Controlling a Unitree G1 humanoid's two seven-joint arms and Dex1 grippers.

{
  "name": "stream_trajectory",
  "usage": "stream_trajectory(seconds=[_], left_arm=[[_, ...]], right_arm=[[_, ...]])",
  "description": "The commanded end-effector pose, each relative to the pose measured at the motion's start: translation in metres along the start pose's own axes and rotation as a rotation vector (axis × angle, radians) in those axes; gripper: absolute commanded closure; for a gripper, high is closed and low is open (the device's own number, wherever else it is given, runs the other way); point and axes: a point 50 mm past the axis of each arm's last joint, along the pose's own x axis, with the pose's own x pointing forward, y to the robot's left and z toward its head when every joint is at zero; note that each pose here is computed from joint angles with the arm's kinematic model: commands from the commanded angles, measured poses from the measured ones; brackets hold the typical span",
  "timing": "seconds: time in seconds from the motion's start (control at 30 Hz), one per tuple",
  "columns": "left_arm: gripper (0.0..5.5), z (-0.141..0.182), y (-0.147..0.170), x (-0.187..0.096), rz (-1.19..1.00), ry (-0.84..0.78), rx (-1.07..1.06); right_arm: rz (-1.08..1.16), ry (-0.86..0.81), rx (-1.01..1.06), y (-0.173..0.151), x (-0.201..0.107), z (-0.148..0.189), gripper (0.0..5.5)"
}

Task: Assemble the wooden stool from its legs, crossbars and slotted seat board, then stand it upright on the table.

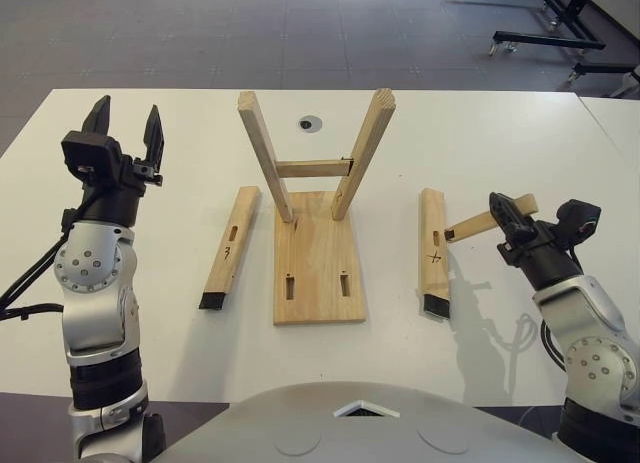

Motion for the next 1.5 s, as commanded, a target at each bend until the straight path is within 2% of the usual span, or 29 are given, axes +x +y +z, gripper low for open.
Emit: stream_trajectory(seconds=[0.03, 0.47, 1.2, 1.4, 1.43, 1.5], left_arm=[[2.73, 0.002, -0.001, 0.004, -0.014, 0.001, 0.006], [2.73, 0.005, 0.000, 0.007, -0.065, 0.013, 0.011], [2.73, 0.003, -0.008, 0.017, -0.134, 0.006, 0.016], [2.73, 0.001, -0.012, 0.022, -0.147, 0.002, 0.005], [2.73, 0.001, -0.015, 0.025, -0.156, -0.002, -0.002], [2.73, 0.002, -0.019, 0.030, -0.159, -0.019, -0.012]], right_arm=[[0.017, 0.001, 0.014, 0.004, 0.002, 0.002, 5.11], [-0.005, 0.044, 0.048, 0.014, -0.015, -0.019, 5.11], [-0.055, -0.034, 0.076, 0.013, -0.022, -0.016, 5.11], [0.010, -0.137, 0.042, 0.025, -0.019, 0.002, 5.11], [0.060, -0.164, 0.031, 0.041, -0.003, 0.005, 5.11], [0.152, -0.186, 0.016, 0.078, 0.064, 0.002, 5.11]])
